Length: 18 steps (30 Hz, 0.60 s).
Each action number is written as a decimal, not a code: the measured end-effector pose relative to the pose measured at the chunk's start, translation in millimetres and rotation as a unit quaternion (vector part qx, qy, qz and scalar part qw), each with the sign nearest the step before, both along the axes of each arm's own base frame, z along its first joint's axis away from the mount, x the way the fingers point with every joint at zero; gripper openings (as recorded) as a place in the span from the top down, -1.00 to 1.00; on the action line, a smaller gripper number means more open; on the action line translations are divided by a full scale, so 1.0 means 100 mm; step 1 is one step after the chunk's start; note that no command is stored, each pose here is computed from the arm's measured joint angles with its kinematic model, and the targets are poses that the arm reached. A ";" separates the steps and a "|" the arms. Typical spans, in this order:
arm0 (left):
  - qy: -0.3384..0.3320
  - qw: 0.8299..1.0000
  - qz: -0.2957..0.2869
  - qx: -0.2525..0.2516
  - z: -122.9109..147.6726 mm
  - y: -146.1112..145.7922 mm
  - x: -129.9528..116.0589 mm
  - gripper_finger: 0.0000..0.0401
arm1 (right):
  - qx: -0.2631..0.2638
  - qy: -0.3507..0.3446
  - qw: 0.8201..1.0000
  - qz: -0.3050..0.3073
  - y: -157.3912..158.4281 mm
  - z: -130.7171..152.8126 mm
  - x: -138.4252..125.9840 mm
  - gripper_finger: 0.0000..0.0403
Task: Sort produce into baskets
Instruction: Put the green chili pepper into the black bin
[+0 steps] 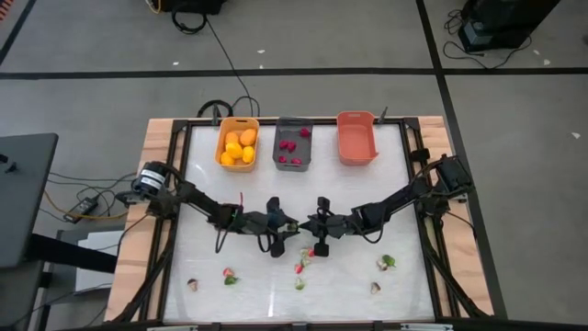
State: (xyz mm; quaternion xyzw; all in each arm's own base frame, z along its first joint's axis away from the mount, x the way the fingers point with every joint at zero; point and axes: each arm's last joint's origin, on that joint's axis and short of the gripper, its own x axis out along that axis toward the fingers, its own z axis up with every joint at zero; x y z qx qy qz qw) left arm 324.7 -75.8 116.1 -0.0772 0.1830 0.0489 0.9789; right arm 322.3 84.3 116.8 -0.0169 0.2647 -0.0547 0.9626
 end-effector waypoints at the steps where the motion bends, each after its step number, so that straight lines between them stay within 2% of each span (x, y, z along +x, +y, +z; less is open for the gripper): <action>1: 0.000 1.000 0.001 -0.001 0.00 0.00 0.00 0.23 | -0.001 0.000 1.000 -0.001 0.00 0.00 0.00 0.90; 6: 0.013 1.000 0.011 -0.015 -0.01 0.03 -0.01 0.56 | -0.009 0.000 1.000 -0.004 0.00 0.00 0.00 0.86; 9: 0.029 0.999 0.022 -0.021 -0.03 0.09 -0.01 0.68 | -0.007 0.003 1.000 0.003 0.00 0.00 0.00 0.86; 13: 0.042 0.998 0.044 -0.019 0.02 0.24 -0.02 0.67 | 0.033 0.041 0.996 0.066 0.04 -0.05 -0.04 0.82; 15: 0.044 0.997 0.065 -0.018 0.12 0.37 -0.03 0.62 | 0.074 0.072 0.994 0.048 0.05 -0.10 -0.07 0.80; 18: 0.037 0.996 0.084 -0.022 0.32 0.59 -0.07 0.57 | 0.129 0.107 0.986 -0.012 0.01 -0.15 -0.12 0.79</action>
